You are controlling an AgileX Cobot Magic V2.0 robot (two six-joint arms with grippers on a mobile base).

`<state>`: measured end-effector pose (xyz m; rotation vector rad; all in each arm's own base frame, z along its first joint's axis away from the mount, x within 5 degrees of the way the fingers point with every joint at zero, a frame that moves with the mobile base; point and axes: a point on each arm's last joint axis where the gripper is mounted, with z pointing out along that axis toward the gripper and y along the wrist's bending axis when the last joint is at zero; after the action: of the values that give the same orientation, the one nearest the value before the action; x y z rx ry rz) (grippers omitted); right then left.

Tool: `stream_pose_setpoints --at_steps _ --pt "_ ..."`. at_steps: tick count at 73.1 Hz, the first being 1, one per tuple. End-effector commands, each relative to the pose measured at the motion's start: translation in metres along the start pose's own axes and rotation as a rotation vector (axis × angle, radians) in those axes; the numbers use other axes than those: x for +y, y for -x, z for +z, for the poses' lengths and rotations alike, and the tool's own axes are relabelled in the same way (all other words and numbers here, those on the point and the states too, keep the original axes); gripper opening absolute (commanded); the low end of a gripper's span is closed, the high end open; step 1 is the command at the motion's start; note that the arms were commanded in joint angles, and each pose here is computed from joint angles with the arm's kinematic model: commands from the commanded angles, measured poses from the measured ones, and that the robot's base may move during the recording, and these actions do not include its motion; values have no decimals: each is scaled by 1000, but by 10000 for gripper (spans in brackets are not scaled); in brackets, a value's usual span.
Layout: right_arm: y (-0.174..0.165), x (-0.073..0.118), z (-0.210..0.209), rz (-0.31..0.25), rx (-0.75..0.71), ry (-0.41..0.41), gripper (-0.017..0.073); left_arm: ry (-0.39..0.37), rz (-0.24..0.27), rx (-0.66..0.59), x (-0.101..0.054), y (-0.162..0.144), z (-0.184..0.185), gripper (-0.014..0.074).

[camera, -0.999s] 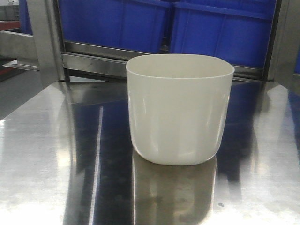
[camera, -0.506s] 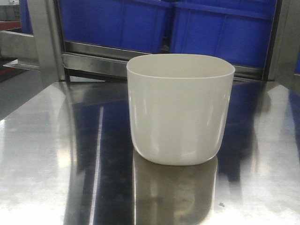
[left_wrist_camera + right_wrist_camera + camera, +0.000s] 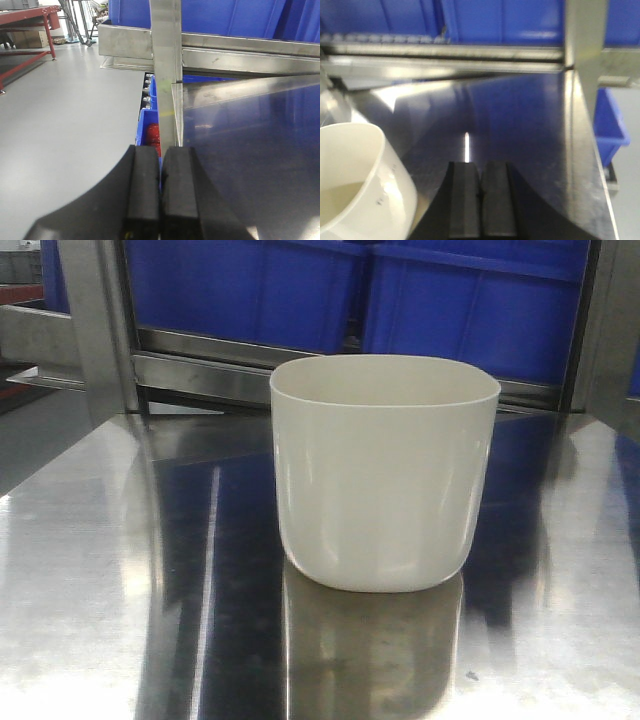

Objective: Move white bin to right shelf second layer
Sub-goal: 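Move the right gripper toward the white bin on the steel shelf, then lower the right gripper into the white bin and close on its rim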

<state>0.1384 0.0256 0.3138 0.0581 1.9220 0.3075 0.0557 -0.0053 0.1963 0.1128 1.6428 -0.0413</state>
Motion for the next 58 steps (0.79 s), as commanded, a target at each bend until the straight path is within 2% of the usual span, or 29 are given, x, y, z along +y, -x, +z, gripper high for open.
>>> stream_pose_setpoints --at_steps 1,6,10,14,18,25,37,51,58 --pt "40 12 15 -3 35 12 59 -3 -3 -63 0 -4 1 85" --pt "58 19 30 -7 132 5 66 -3 -3 -63 0 -4 1 85" --pt "71 23 41 -9 205 -2 119 -3 -3 -63 0 -4 1 85" --pt "82 27 51 -16 269 -4 227 -3 -3 -63 0 -4 1 85" --pt "91 31 61 -37 321 -3 380 -3 -3 -63 0 -4 1 85" --pt "99 38 74 -58 393 6 522 -3 -3 -63 0 -4 1 85" --pt "102 54 92 -92 498 40 514 -3 -3 -63 0 -4 1 85" --pt "97 76 106 -134 541 97 507 -3 -3 -63 0 -4 1 85" --pt "91 81 114 -145 567 106 507 -3 -3 -63 0 -4 1 85"
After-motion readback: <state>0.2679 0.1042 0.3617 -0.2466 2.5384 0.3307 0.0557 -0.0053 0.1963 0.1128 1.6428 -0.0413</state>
